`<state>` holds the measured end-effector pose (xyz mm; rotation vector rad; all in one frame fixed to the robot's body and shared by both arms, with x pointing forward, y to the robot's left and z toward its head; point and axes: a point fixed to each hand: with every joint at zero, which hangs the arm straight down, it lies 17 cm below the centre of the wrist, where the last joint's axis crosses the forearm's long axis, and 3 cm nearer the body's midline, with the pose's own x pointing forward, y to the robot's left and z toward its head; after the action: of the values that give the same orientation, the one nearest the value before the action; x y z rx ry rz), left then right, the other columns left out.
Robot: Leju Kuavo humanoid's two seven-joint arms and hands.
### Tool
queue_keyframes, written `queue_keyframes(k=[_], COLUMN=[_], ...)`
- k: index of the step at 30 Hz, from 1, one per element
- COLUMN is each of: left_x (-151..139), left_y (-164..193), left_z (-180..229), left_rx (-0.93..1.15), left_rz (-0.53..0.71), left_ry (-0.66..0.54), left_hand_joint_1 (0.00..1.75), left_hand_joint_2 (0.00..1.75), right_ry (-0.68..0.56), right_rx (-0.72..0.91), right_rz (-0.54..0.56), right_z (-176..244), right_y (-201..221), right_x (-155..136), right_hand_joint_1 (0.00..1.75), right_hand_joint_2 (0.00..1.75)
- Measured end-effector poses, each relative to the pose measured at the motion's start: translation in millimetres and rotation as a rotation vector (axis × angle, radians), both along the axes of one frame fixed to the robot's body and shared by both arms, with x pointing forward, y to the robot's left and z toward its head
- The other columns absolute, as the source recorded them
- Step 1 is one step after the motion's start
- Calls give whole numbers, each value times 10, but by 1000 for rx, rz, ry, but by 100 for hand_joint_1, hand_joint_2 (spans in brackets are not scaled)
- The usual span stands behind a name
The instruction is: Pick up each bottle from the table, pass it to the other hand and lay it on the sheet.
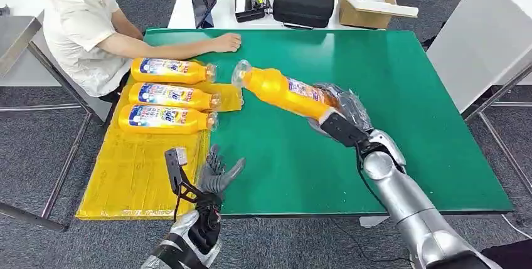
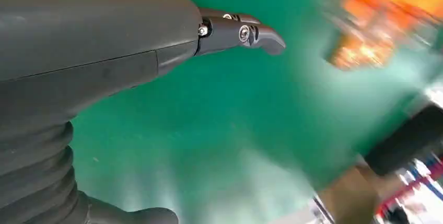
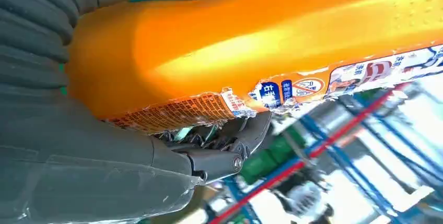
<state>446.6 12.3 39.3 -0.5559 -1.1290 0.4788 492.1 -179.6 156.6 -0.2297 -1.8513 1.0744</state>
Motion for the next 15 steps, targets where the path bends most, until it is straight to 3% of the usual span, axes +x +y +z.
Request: queue_keyframes(k=[3,8,15], left_x=[-7,-84,-67], left_y=[-16,-213,-295], left_z=[-109,-4,542], left_rx=[-41,-110,-121], left_rz=[-17,-125,-124], left_ry=[27,-49,-284], left_hand_joint_1=[0,0,0], left_hand_joint_2=[175,175,175], right_ry=[-21,-40,-9], right_rx=[42,104,140], right_rz=[59,133,201], right_z=[164,365,273], right_y=[211,458,640], right_x=[-34,-138,-377], right_hand_joint_1=[175,175,175], right_hand_joint_2=[175,175,175])
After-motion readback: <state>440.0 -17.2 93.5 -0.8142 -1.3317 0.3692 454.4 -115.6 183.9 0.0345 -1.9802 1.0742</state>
